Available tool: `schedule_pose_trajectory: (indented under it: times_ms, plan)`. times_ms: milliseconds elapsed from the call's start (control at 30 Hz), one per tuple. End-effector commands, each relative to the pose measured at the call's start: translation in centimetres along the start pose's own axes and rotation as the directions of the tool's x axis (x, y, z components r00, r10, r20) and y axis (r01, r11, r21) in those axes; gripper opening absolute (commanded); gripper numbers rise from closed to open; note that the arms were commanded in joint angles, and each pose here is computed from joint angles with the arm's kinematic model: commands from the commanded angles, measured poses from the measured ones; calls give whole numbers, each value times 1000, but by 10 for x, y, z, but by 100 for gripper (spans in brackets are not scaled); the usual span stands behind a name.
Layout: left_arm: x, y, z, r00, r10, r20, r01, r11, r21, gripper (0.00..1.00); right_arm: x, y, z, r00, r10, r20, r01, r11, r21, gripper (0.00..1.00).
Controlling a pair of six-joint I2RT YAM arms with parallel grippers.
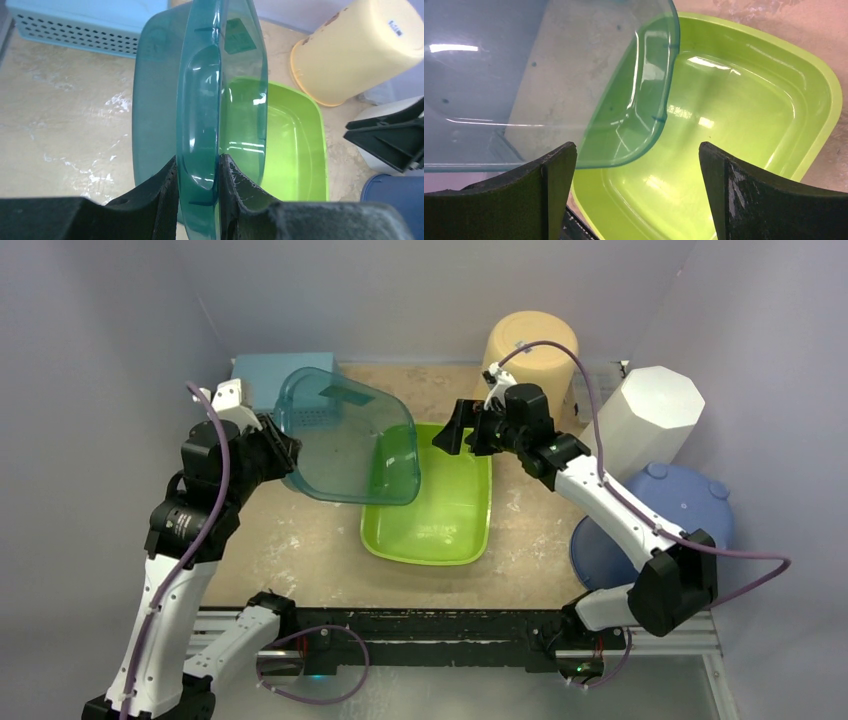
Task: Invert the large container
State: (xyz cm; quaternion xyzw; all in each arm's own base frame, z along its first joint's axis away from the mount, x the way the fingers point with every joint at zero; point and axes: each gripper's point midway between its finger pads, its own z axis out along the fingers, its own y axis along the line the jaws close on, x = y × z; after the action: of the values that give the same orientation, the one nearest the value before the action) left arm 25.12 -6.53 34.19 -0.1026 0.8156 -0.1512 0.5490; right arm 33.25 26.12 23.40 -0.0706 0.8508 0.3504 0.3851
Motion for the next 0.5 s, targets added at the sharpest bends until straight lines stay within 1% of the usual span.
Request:
schedule_pose_trajectory:
  times_ms: [0,133,200,267,333,467]
  plan:
    - [-39,1,-17,992,28,126,-24,999,-32,0,-9,13,-10,1000,12,24,-11,1000,-27,94]
    - [-60,1,-33,983,44,176,-35,998,-52,0,-1,10,-10,1000,20,11,-19,1000,-24,94]
    - [-68,-2,-39,980,43,192,-35,999,-41,0,3,2,-8,1000,28,12,-28,1000,5,94]
    - [-74,-3,-44,977,43,208,-35,999,-41,0,9,-16,-5,999,44,4,-44,995,90,95]
    - [-78,-1,-49,974,56,220,-44,997,-56,0,16,-39,-4,998,65,-6,-63,977,206,95]
    - [-86,12,-57,967,110,231,-81,988,-134,0,28,-73,-7,997,82,-15,-71,926,371,96]
